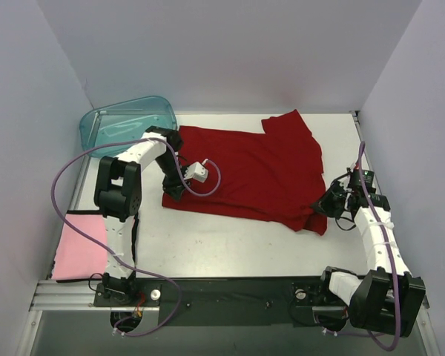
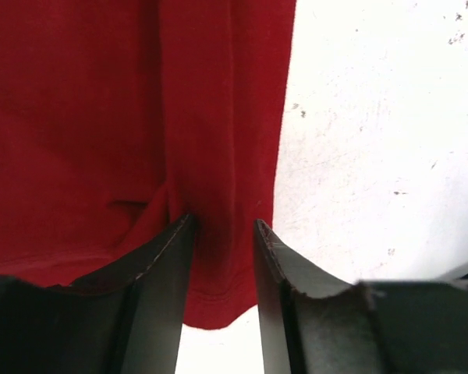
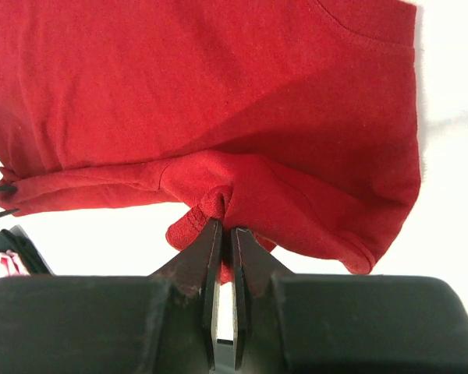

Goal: Fold and stack the t-shirts
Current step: Flatten out the tshirt

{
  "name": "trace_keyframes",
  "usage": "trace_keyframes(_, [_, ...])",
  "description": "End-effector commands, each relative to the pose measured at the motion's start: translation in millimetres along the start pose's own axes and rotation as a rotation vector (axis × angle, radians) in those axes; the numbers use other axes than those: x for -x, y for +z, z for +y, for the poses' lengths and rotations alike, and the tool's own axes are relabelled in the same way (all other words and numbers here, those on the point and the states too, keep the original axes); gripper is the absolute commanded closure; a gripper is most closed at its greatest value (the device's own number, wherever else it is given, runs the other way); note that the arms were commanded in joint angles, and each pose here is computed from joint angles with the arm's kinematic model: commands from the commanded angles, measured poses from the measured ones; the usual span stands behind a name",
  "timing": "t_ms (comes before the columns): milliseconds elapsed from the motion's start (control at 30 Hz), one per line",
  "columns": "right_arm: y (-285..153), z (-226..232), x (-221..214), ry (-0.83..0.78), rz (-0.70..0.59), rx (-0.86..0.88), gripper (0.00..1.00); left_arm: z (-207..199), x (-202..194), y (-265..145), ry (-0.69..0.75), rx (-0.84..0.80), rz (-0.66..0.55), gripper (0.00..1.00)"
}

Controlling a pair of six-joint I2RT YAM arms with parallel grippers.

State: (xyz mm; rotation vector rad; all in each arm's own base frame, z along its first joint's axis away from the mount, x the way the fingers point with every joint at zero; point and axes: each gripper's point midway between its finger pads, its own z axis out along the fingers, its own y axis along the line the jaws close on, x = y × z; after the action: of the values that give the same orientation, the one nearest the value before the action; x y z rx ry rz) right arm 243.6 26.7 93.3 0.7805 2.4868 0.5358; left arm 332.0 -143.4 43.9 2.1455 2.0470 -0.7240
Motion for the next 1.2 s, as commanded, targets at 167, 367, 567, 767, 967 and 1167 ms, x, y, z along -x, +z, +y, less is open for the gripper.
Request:
trace_keyframes(167, [-13.1,7.4,10.2,-0.046,-0.034,0.003,1.0,1.3,8.7,-1.0,-0.03,0.037,-0.02,0.75])
trace_keyframes(367, [-21.2,8.9,15.7,-0.05,-0.062,0.005,1.0,4.4,13.0,-21.7,-0.047,0.097,-0.009,1.0])
trace_keyframes(567, [-100.4,47.4,86.2,-0.059,-0.311,0.11,1.0,25.1,68.9,-167.1,-0.08,0.505,-0.165,1.0])
trace_keyframes(767, [-257.5,123.4,162.5,-0.244,-0.72,0.184,1.0,-20.1,121.0,-323.2,-0.033,0.957,-0.297,1.0])
trace_keyframes(967, [-348.5,157.4,168.8,-0.324,-0.945,0.199,1.0,-73.4,122.2,-436.0,-0.056,1.405,-0.337,1.0])
trace_keyframes(1167, [-399.7,160.8,168.0,-0.377,-1.102,0.124,1.0,-130.6,140.8,-489.8,0.031,1.589,-0.383,1.0])
